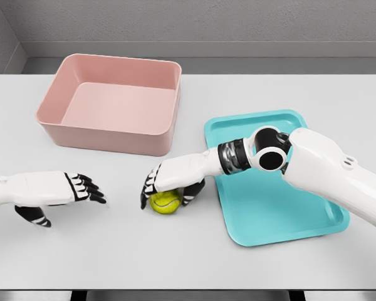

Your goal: Put the tennis from the blue tray into the pink basket with both arms

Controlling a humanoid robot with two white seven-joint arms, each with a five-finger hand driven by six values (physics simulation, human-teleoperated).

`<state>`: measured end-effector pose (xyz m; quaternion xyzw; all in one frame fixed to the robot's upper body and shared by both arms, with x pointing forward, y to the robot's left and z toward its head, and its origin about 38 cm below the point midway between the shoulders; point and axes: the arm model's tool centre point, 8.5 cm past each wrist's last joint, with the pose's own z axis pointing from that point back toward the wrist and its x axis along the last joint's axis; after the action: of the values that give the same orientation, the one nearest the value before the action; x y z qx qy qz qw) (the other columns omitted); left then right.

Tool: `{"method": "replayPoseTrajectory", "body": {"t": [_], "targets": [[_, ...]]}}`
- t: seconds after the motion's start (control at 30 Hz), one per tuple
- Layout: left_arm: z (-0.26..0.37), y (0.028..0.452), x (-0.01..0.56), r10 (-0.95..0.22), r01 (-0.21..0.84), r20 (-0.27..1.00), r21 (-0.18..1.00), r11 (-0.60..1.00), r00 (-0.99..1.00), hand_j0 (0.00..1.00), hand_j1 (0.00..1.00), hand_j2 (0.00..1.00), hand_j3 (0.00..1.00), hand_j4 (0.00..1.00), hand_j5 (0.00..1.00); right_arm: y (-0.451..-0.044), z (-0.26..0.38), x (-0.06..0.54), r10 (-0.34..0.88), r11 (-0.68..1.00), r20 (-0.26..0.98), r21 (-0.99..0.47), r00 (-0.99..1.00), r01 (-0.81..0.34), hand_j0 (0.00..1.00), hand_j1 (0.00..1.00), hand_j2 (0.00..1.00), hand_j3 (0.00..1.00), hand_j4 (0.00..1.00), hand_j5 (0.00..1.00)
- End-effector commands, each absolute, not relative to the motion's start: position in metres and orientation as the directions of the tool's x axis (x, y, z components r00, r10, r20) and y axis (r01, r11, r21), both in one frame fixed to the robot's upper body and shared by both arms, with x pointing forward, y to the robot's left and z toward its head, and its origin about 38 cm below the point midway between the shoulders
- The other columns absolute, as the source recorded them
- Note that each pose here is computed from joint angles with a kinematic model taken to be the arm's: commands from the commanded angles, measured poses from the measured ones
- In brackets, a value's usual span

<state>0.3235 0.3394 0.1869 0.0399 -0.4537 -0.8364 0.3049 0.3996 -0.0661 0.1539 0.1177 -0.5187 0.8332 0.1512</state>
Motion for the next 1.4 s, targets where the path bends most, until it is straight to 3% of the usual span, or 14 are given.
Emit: {"method": "replayPoseTrajectory", "body": {"t": [0.0,0.13,0.23,0.43,0.5,0.6,0.67,0.73,0.93,1.37], "targets": [[0.204,0.348,0.329,-0.564,0.450,0.175,0.800,-0.397,-0.807,1.00,1.00,1.00,1.00,1.00,1.00,-0.066,0.155,0.400,0.137,-0.410,0.358,-0.828,-0.923,-0.382,1.00,1.00,1.00,1.00,1.00,1.00],[0.215,0.350,0.333,-0.571,0.429,0.153,0.816,-0.388,-0.807,1.00,1.00,1.00,1.00,1.00,1.00,-0.072,0.158,0.400,0.134,-0.413,0.349,-0.831,-0.927,-0.372,1.00,1.00,1.00,1.00,1.00,1.00],[0.212,0.352,0.331,-0.574,0.436,0.155,0.810,-0.392,-0.804,1.00,1.00,1.00,1.00,1.00,1.00,-0.099,0.172,0.396,0.142,-0.424,0.313,-0.838,-0.939,-0.343,1.00,1.00,1.00,1.00,1.00,1.00],[0.217,0.346,0.336,-0.564,0.415,0.150,0.828,-0.377,-0.812,1.00,1.00,1.00,1.00,1.00,1.00,-0.117,0.212,0.384,0.078,-0.415,0.230,-0.877,-0.970,-0.242,1.00,1.00,1.00,1.00,1.00,1.00],[0.214,0.328,0.339,-0.541,0.372,0.191,0.895,-0.247,-0.819,1.00,1.00,1.00,1.00,1.00,1.00,-0.161,0.231,0.399,0.182,-0.398,0.182,-0.885,-0.966,-0.241,1.00,1.00,1.00,1.00,1.00,1.00],[0.198,0.314,0.337,-0.513,0.402,0.217,0.871,-0.282,-0.830,1.00,1.00,1.00,1.00,1.00,1.00,-0.252,0.284,0.424,0.406,-0.336,0.064,-0.917,-0.911,-0.214,1.00,1.00,1.00,1.00,1.00,1.00],[0.190,0.284,0.342,-0.451,0.395,0.230,0.864,-0.313,-0.862,1.00,1.00,1.00,1.00,1.00,1.00,-0.307,0.270,0.451,0.571,-0.287,0.099,-0.906,-0.815,-0.311,1.00,1.00,1.00,1.00,1.00,1.00],[0.185,0.256,0.347,-0.398,0.345,0.197,0.873,-0.345,-0.896,1.00,1.00,1.00,1.00,1.00,1.00,-0.339,0.268,0.468,0.662,-0.208,0.120,-0.919,-0.740,-0.335,1.00,1.00,1.00,1.00,1.00,1.00],[0.182,0.169,0.351,-0.210,0.247,0.180,0.900,-0.358,-0.961,1.00,1.00,1.00,1.00,1.00,1.00,-0.359,0.275,0.474,0.705,-0.130,0.127,-0.944,-0.698,-0.303,1.00,1.00,1.00,1.00,1.00,1.00],[0.165,0.173,0.372,-0.273,0.309,0.220,0.885,-0.348,-0.936,1.00,1.00,1.00,1.00,1.00,1.00,-0.363,0.261,0.470,0.712,-0.129,0.148,-0.933,-0.686,-0.336,1.00,1.00,1.00,1.00,1.00,1.00]]}}
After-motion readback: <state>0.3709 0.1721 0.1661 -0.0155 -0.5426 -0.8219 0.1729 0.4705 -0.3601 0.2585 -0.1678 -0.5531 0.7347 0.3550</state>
